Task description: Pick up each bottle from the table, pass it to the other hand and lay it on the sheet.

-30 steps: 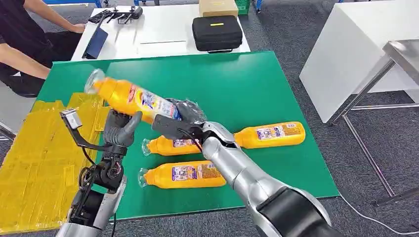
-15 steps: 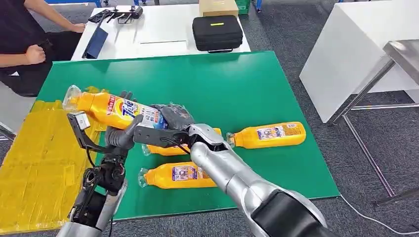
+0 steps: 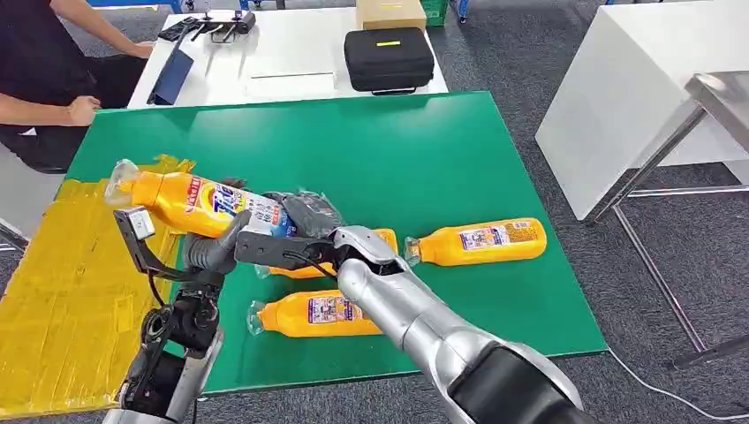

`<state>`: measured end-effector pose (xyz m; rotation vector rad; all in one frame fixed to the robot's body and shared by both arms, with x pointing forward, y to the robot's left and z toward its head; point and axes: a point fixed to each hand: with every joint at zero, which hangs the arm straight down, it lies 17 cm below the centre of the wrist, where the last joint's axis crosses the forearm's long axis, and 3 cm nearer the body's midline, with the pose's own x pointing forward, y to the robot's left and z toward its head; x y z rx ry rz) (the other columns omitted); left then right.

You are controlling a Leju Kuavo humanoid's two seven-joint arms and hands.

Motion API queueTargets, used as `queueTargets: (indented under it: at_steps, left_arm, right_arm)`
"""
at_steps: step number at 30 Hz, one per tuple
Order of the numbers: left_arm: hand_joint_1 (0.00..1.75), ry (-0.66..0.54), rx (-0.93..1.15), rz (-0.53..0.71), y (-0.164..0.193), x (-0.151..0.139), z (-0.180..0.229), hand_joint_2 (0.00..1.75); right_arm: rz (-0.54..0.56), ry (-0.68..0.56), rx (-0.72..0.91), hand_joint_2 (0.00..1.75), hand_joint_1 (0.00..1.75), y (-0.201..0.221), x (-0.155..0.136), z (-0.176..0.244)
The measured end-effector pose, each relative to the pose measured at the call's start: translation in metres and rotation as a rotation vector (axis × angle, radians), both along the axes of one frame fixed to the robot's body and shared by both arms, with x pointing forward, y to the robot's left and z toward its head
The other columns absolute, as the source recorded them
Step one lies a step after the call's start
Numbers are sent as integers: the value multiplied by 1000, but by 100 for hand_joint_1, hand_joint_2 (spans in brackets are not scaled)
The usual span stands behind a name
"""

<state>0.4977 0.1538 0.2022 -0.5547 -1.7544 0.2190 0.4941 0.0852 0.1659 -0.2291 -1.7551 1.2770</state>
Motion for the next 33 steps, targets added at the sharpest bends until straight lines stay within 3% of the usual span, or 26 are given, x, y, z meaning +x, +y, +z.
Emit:
queueTargets:
  at_steps: [5,6,7,8,17,20,24,29,33]
  left_arm:
    - [175,32,-112,-39,4,-17,-12,175]
    - [175,32,-133,-44,5,-19,-11,175]
    - [175,33,-152,-45,8,-21,-11,175]
    - [175,29,-175,-43,11,-23,-10,175]
    - [175,-55,-246,44,57,-25,17,175]
    - [175,-86,-225,67,63,-27,23,175]
    - [175,-152,-123,179,92,-34,29,175]
    - [175,-236,291,516,143,-38,40,175]
    - [175,-317,1019,922,181,-49,56,175]
  right_arm:
    - [5,51,15,175,175,-1,-14,-25]
    - [11,49,12,175,40,-1,-15,-26]
    - [16,47,9,175,0,0,-16,-26]
    - [20,50,5,0,0,0,-17,-28]
    - [-27,180,27,0,0,-55,-14,-76]
    - [-66,166,59,0,0,-76,-9,-75]
    - [-137,133,192,0,0,-141,3,-54]
    - [-208,52,297,0,0,-217,11,-17]
    - [-223,7,364,0,0,-246,-5,9]
